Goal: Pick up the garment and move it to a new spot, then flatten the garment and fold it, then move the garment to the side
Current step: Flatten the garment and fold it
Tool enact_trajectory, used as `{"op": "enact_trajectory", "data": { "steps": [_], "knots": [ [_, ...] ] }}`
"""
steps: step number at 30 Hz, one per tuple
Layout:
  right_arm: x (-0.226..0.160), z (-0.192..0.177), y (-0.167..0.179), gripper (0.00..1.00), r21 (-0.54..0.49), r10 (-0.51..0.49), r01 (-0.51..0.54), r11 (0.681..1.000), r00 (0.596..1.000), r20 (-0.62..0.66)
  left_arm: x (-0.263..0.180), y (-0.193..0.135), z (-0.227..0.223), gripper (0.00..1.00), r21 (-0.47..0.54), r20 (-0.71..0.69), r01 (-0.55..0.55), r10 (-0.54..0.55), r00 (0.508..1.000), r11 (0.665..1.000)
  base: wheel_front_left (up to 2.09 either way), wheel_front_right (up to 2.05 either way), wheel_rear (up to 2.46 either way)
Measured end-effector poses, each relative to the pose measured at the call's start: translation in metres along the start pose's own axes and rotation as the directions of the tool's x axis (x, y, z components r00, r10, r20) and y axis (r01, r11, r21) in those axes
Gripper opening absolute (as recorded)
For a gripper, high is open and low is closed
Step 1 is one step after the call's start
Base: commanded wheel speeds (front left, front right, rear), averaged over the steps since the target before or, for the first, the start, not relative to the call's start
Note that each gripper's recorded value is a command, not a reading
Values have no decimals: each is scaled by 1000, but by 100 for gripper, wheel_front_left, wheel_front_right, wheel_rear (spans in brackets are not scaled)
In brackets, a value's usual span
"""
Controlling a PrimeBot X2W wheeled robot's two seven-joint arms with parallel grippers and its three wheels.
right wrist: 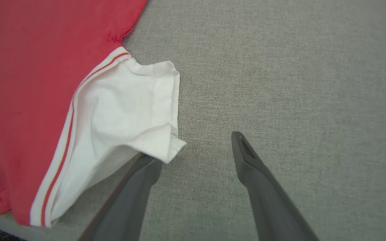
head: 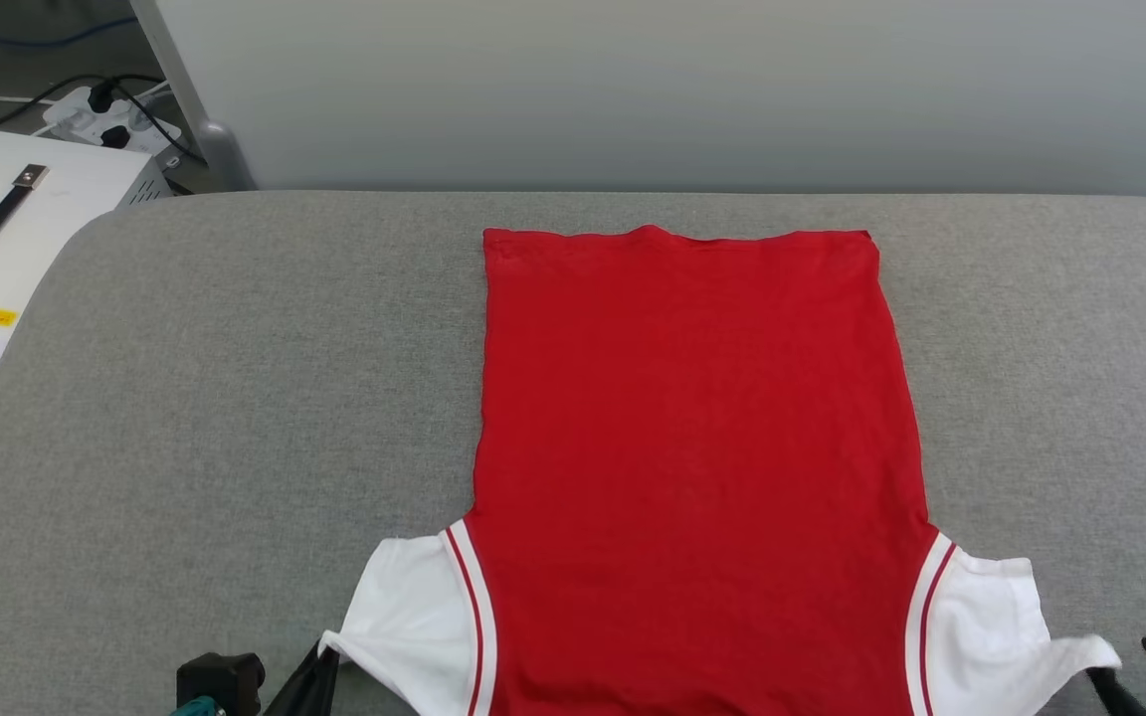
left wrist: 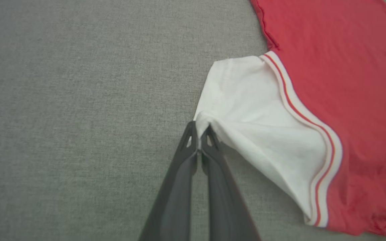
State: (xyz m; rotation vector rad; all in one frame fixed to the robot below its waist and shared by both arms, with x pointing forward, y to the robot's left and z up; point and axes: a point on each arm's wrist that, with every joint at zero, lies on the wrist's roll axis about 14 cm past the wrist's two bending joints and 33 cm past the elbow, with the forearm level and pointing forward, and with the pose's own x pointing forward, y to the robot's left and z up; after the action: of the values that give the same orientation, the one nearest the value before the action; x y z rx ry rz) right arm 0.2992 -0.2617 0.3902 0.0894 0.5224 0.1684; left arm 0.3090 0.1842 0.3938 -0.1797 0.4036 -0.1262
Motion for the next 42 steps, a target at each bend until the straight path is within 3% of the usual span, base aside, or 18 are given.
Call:
{"op": "enact_trajectory", "data": {
  "steps": [6, 12, 16, 20, 22, 25, 27, 29, 36, 42],
  "knots": [
    [11, 88, -18, 100, -47, -26, 38, 998, 972, 232, 4, -7, 23, 0, 0, 81, 0, 0, 997, 1000, 0, 0, 0],
    [27, 208, -14, 100, -131, 17, 52, 990, 881, 474, 9, -13, 40, 0, 11, 139, 0, -2, 990, 1000, 0, 0, 0],
    [48, 273, 0, 100, -171, 65, 32, 985, 843, 534, 20, -20, 51, 0, 7, 169, 11, -12, 985, 1000, 0, 0, 0],
    [76, 317, 17, 100, -243, 121, 12, 970, 842, 525, 32, -23, 56, 0, -5, 185, 7, -6, 983, 1000, 0, 0, 0],
    [98, 334, 23, 100, -258, 132, 0, 966, 860, 493, 39, -22, 56, 0, -11, 185, 6, -4, 983, 1000, 0, 0, 0],
    [140, 330, 25, 100, -260, 114, -20, 965, 929, 352, 49, -19, 58, 0, -13, 189, -3, 5, 982, 1000, 0, 0, 0],
    [170, 307, 23, 100, -234, 91, -46, 971, 979, 182, 54, -17, 57, 0, -11, 188, -8, 10, 982, 1000, 0, 0, 0],
    [197, 278, 23, 100, -225, 67, -68, 972, 998, -13, 59, -16, 55, 0, -17, 183, -14, 16, 983, 1000, 0, 0, 0],
    [254, 222, 33, 100, -169, 53, -122, 978, 931, -361, 73, -10, 42, 0, -31, 153, -37, 41, 987, 999, 0, 0, 0],
    [290, 168, 41, 100, -138, 53, -143, 980, 858, -512, 79, -3, 28, 0, -43, 117, -60, 64, 991, 997, 0, 0, 0]
  ]
}}
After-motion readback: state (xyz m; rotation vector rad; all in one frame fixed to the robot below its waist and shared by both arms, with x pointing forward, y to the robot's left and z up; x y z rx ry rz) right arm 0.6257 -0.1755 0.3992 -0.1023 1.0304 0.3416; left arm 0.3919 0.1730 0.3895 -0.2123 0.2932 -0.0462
